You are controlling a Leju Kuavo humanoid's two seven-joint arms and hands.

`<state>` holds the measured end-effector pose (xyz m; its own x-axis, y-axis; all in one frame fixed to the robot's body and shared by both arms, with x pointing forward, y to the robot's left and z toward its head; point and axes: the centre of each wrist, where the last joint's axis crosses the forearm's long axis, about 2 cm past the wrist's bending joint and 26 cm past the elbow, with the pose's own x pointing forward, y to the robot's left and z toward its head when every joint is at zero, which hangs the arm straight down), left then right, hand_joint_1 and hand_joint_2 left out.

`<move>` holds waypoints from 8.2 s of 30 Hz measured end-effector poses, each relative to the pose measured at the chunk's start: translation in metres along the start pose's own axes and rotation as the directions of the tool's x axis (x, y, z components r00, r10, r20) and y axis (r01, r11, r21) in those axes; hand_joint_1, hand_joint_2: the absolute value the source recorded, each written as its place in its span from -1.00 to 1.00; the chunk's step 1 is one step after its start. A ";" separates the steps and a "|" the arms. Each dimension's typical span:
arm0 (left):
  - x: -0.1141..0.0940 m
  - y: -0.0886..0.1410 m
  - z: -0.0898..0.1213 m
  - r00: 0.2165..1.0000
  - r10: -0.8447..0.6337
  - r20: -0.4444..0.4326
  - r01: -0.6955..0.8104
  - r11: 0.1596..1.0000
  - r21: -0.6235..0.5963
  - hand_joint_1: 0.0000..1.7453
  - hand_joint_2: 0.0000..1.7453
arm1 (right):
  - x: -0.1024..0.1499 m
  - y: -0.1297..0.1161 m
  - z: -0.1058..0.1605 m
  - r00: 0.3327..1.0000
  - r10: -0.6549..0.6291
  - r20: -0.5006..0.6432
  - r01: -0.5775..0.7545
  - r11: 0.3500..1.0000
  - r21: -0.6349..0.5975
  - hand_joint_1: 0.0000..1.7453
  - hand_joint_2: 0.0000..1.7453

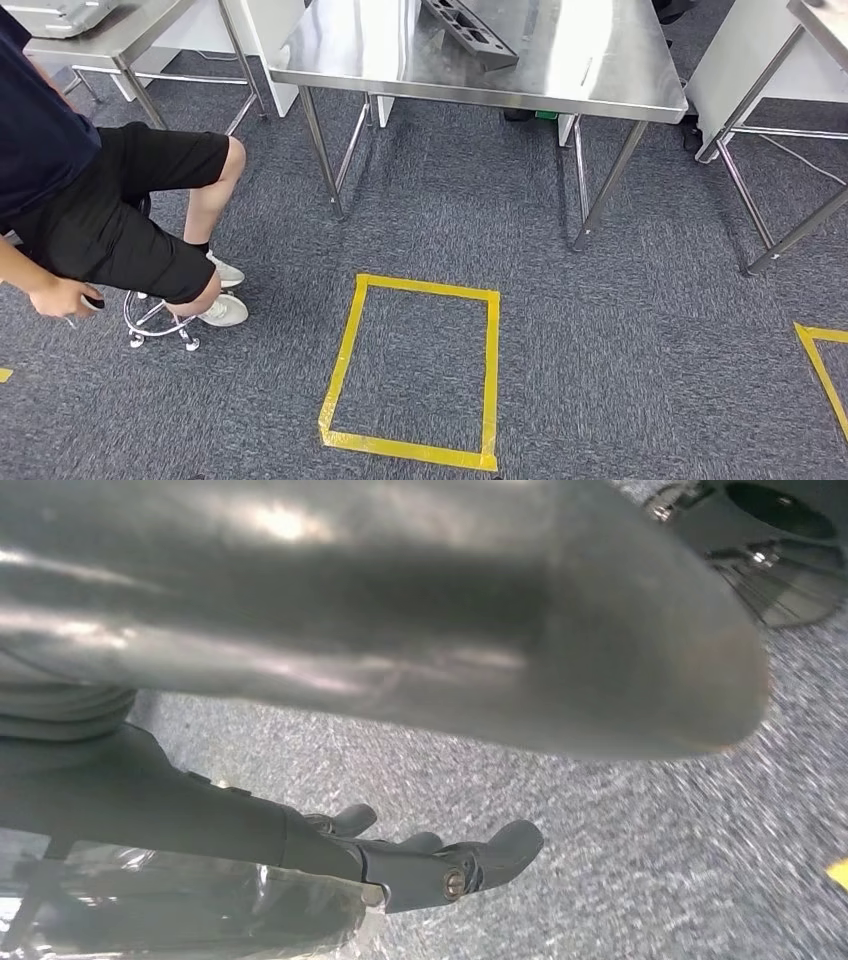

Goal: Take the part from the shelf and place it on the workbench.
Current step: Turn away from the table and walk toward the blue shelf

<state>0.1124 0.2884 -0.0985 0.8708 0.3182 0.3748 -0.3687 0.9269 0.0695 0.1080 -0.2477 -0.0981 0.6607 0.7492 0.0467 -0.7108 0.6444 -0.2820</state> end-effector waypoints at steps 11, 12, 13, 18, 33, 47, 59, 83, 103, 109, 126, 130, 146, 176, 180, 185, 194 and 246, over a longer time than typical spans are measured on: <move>0.001 -0.002 0.000 1.000 0.011 0.004 -0.011 1.000 0.001 -1.00 -1.00 | 0.000 0.001 0.000 1.000 0.007 0.003 -0.007 1.000 0.000 -1.00 -1.00; 0.001 -0.002 0.000 1.000 0.012 0.004 -0.012 1.000 0.001 -1.00 -1.00 | 0.000 0.001 0.000 1.000 0.007 0.003 -0.007 1.000 0.000 -1.00 -1.00; 0.001 -0.002 0.000 1.000 0.013 0.003 -0.013 1.000 0.001 -1.00 -1.00 | 0.000 0.001 0.000 1.000 0.007 0.003 -0.007 1.000 0.000 -1.00 -1.00; 0.000 -0.003 0.000 1.000 0.013 0.005 -0.013 1.000 -0.001 -1.00 -1.00 | 0.002 -0.001 0.000 1.000 0.028 0.006 -0.028 1.000 -0.007 -1.00 -1.00; 0.000 -0.003 0.001 1.000 -0.002 -0.017 0.002 1.000 0.014 -1.00 -1.00 | 0.004 0.003 0.001 0.996 0.085 -0.004 -0.086 0.996 -0.013 -1.00 1.00; -0.002 -0.007 0.002 1.000 -0.010 -0.018 0.010 1.000 0.009 -1.00 -1.00 | 0.003 0.004 0.001 0.996 0.083 -0.008 -0.084 0.996 -0.010 -1.00 1.00; -0.003 -0.005 0.002 1.000 0.003 0.025 -0.003 1.000 -0.006 -1.00 -1.00 | 0.002 0.006 0.001 0.997 0.083 -0.007 -0.083 0.997 -0.007 -1.00 1.00; -0.001 0.002 0.000 0.998 -0.012 0.061 0.011 1.000 0.011 -1.00 -1.00 | 0.002 0.007 0.002 0.997 0.082 0.012 -0.082 0.997 -0.003 -1.00 1.00; -0.004 -0.003 0.001 0.996 -0.068 0.050 0.068 0.998 -0.009 -1.00 -1.00 | -0.003 0.008 0.001 0.998 0.060 -0.005 -0.060 0.998 0.010 -1.00 1.00; -0.004 -0.005 0.002 0.996 -0.075 0.046 0.076 0.997 -0.018 -1.00 -1.00 | -0.006 0.011 0.001 0.998 0.061 -0.010 -0.061 0.998 0.017 -1.00 1.00; 0.004 -0.010 0.001 0.992 -0.106 0.066 0.109 0.993 -0.052 -1.00 -1.00 | -0.003 0.011 0.001 1.000 0.007 -0.017 -0.007 1.000 0.010 -1.00 1.00; 0.004 -0.007 0.001 0.993 -0.095 0.065 0.099 0.994 -0.047 -1.00 -1.00 | -0.001 0.009 0.001 1.000 0.007 -0.013 -0.007 1.000 0.005 -1.00 1.00; -0.005 0.001 0.001 0.998 -0.051 0.039 0.052 0.999 -0.014 -1.00 -1.00 | 0.002 0.012 0.002 1.000 0.017 -0.006 -0.017 1.000 0.017 -1.00 1.00; -0.004 -0.001 0.001 0.999 0.020 0.033 -0.020 1.000 0.015 -1.00 -1.00 | 0.005 0.012 0.003 0.998 0.069 -0.004 -0.069 0.997 0.024 -1.00 1.00; -0.003 -0.003 0.001 0.999 0.031 0.040 -0.032 0.999 0.020 -1.00 -1.00 | 0.005 0.012 0.003 0.997 0.076 -0.003 -0.076 0.997 0.024 -1.00 1.00; -0.003 -0.004 0.002 0.999 0.028 0.039 -0.029 0.999 0.019 -1.00 -1.00 | 0.006 0.011 0.003 0.997 0.072 -0.003 -0.072 0.997 0.021 -1.00 1.00; 0.006 -0.011 0.001 0.998 0.000 0.057 -0.001 1.000 0.009 -1.00 -1.00 | 0.004 0.009 0.002 0.998 0.057 0.001 -0.057 0.998 0.008 -1.00 1.00; 0.007 -0.017 0.003 0.997 0.008 0.073 -0.011 0.999 0.043 -1.00 -1.00 | 0.002 0.020 0.004 0.998 0.068 0.019 -0.068 0.997 0.019 -1.00 -1.00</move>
<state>0.1235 0.2743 -0.0945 0.8418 0.3105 0.4416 -0.3923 0.9138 0.1052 0.0939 -0.2328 -0.0998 0.6061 0.7941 0.0458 -0.7587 0.5944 -0.2664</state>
